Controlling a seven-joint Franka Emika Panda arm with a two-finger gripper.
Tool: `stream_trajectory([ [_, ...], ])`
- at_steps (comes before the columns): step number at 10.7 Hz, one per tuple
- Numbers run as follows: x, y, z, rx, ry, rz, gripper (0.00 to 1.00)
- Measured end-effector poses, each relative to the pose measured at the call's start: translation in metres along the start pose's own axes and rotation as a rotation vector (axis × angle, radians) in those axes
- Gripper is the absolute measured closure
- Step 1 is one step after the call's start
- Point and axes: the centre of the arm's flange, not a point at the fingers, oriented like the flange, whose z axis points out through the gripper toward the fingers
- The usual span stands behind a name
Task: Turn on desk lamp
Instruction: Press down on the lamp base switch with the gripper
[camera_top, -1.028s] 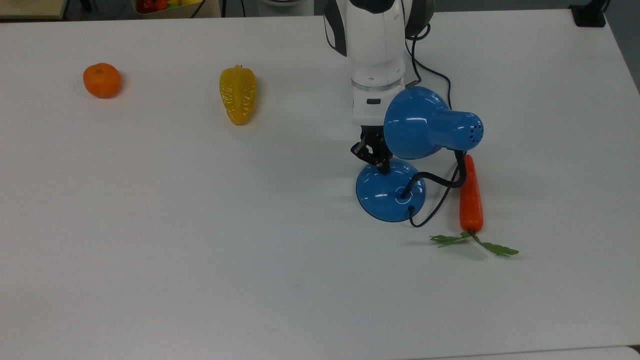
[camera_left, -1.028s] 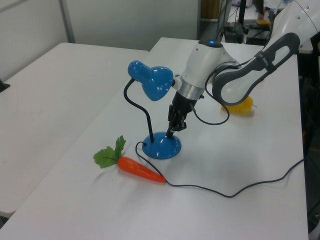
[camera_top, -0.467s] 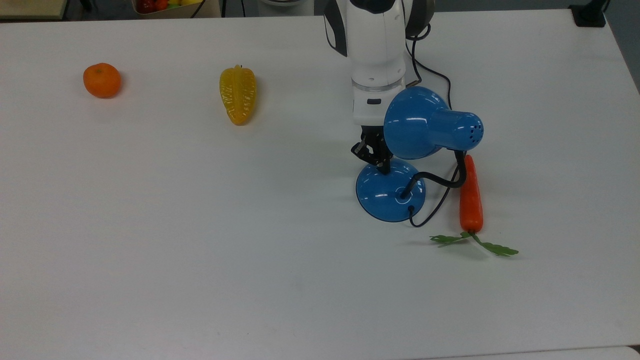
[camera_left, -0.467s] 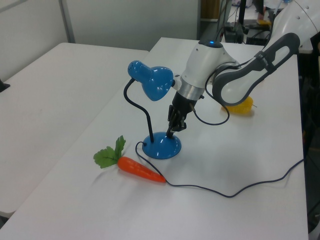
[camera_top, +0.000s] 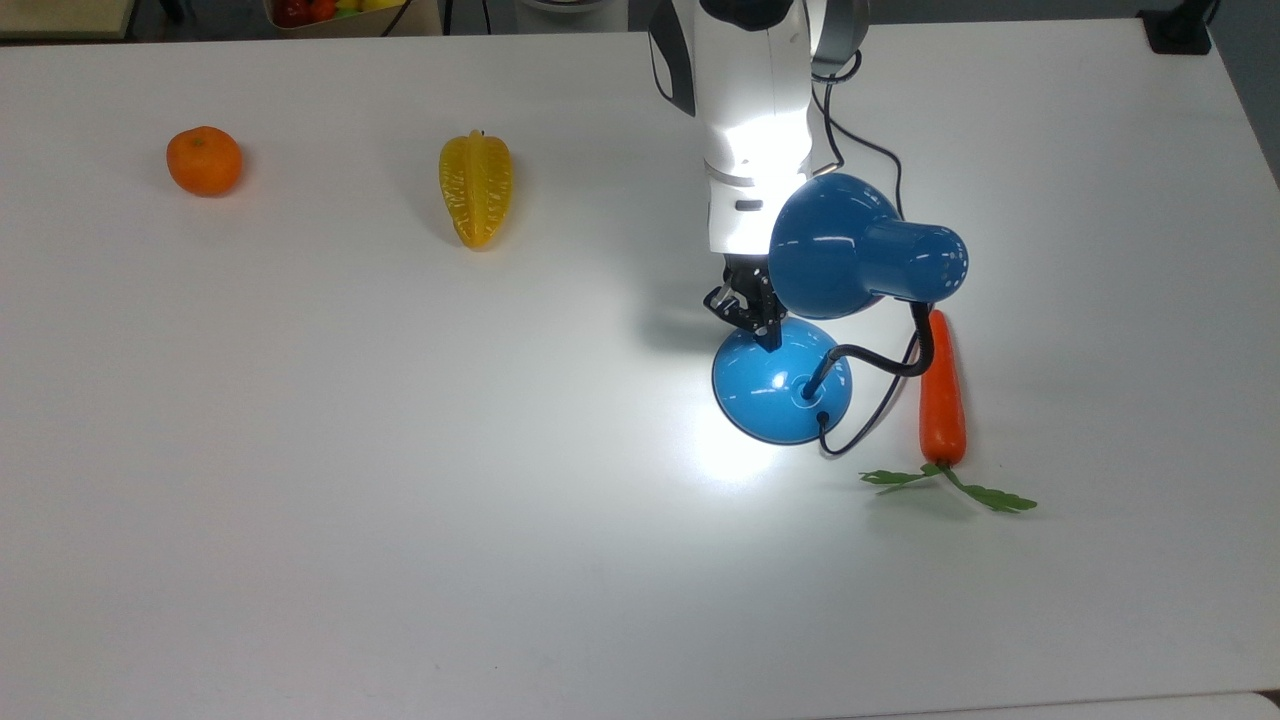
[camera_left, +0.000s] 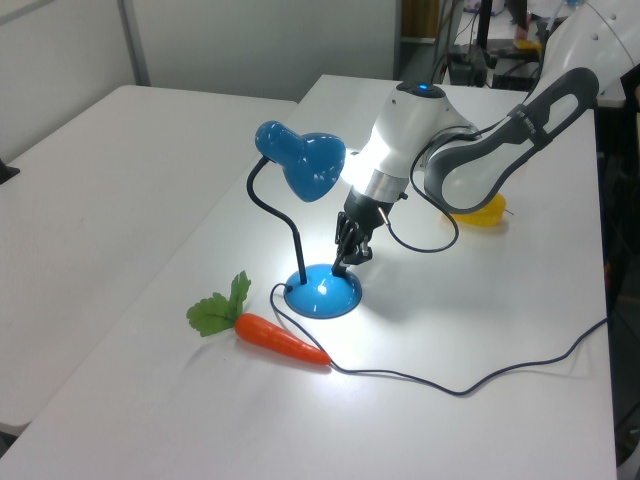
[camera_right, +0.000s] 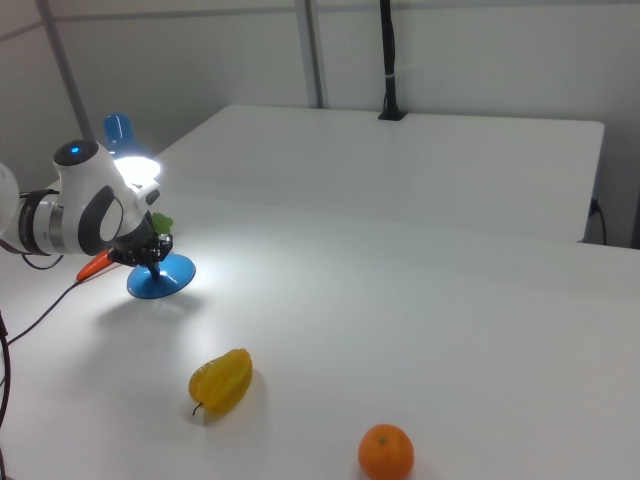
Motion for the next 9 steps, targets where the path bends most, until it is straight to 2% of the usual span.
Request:
stream_trajectory([
  [7,-0.0001,0.0001,-0.0005,0.000,0.000,0.000,0.99],
  [9,-0.0028,0.0017,-0.0035,0.007,-0.033,0.003,0.99],
])
